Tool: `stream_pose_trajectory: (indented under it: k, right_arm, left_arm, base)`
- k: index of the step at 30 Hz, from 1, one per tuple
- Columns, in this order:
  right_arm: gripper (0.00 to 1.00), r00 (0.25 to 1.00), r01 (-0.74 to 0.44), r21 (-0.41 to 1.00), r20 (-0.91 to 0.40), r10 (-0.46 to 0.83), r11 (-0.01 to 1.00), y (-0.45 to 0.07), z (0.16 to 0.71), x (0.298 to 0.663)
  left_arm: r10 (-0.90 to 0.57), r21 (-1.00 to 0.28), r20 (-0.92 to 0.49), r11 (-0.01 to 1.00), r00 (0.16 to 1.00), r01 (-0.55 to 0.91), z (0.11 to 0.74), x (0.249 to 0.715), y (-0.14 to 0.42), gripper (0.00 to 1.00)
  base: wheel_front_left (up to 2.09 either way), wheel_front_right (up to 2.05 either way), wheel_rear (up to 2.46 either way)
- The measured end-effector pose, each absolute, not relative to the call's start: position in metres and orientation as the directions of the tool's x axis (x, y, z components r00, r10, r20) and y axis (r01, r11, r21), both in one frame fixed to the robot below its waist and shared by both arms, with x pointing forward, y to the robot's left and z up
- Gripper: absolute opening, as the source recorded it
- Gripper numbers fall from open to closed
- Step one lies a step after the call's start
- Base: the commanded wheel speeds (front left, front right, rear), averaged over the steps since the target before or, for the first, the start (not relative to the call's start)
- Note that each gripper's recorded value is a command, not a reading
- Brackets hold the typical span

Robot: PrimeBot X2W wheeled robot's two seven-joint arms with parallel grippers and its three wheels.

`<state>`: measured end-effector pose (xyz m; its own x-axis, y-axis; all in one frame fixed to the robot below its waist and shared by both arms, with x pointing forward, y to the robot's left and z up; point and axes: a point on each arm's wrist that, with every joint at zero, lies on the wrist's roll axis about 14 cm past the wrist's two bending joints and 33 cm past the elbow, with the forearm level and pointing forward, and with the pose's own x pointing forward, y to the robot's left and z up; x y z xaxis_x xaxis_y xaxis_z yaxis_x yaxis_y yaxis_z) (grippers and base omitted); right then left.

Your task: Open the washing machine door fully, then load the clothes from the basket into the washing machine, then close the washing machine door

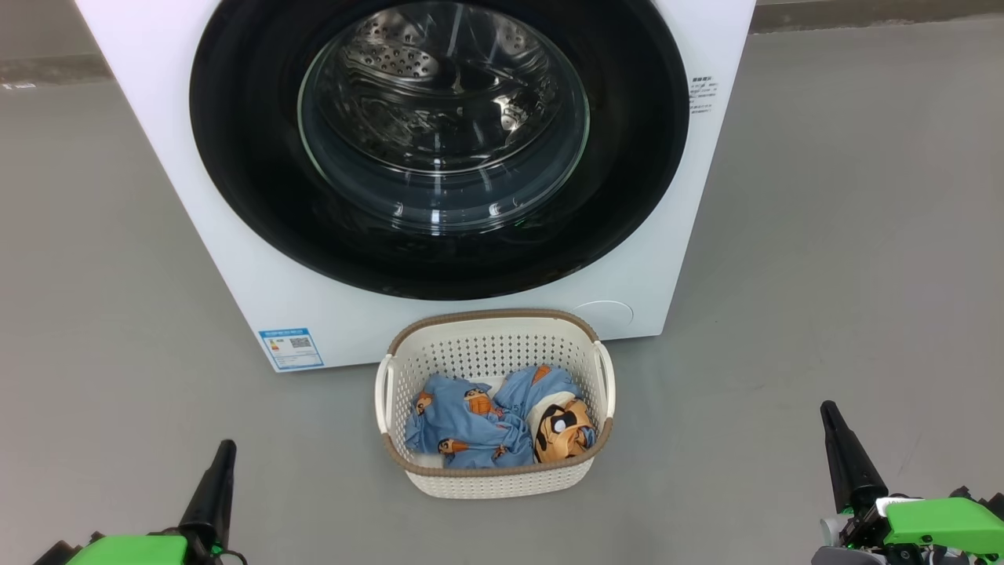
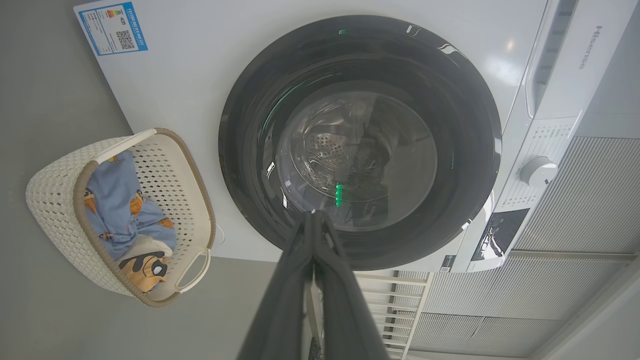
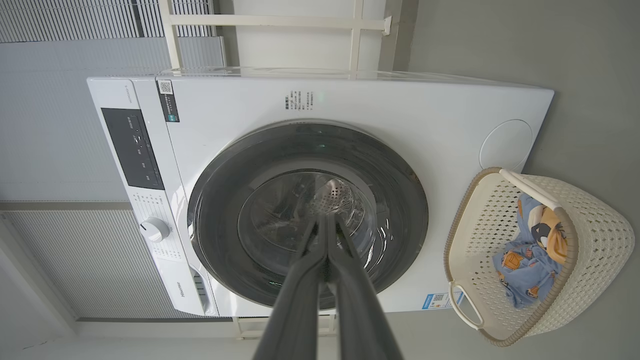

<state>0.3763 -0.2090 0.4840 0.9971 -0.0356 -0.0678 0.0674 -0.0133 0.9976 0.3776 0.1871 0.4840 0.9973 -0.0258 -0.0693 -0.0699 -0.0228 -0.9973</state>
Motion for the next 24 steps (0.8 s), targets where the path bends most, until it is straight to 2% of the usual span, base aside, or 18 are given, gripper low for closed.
stream_pose_trajectory:
  k: [24]
  right_arm:
    - [0.0, 0.997, 0.067, 0.998, -0.068, -0.035, -0.014, -0.2089, 0.484, 0.3763]
  left_arm:
    - [-0.025, -0.997, -0.069, -0.023, 0.997, -0.07, 0.4841, 0.3776, 0.1874, 0.0]
  base:
    - [0.0, 0.0, 0.0]
